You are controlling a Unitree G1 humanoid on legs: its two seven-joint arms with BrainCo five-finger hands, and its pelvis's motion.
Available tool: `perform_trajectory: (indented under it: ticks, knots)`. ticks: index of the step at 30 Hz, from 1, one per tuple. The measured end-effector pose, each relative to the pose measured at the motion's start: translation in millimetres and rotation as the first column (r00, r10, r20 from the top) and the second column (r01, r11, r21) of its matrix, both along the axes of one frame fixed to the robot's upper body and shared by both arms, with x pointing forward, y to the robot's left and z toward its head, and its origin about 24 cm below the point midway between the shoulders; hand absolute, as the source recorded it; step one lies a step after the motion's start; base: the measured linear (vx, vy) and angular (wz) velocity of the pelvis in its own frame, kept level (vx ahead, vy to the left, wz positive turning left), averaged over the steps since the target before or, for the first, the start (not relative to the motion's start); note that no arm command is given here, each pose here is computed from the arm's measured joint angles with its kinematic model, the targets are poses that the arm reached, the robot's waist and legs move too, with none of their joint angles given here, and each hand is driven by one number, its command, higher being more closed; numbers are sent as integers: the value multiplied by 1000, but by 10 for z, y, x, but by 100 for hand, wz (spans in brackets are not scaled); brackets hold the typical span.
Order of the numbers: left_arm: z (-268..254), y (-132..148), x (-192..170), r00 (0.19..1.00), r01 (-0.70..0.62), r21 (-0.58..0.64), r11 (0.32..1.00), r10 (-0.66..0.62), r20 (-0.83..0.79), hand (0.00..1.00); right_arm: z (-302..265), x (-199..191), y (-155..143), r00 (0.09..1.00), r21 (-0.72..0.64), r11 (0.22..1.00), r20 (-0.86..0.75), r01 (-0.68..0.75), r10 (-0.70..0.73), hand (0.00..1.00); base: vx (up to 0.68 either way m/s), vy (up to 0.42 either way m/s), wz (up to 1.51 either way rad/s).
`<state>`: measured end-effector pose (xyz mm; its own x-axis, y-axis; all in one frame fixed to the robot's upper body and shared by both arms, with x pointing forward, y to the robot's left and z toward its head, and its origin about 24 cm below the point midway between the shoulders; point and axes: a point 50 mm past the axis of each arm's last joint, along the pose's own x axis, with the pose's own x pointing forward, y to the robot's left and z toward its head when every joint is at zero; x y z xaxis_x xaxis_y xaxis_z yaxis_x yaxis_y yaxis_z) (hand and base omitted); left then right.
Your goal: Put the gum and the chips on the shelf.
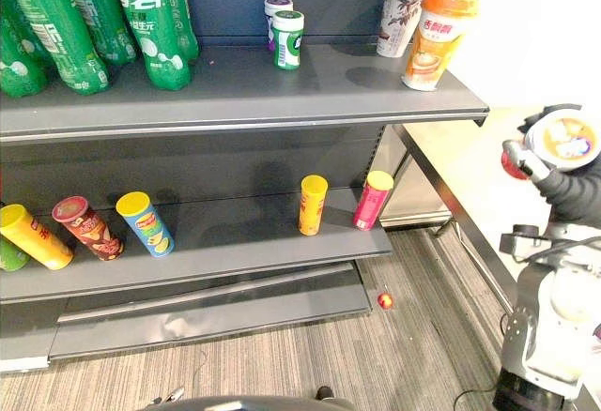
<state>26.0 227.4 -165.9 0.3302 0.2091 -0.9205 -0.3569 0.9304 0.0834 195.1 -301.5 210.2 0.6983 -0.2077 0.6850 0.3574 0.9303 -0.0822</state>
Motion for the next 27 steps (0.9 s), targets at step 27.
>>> perform_trajectory:
  ticks: [27]
  knots:
    - [-27, -10, -47, 983, 154, -28, 988, -156, -98, 0, 523, 1136, 913, 742, 48, 762, -194, -646, 641, 100, 0, -1, 0]
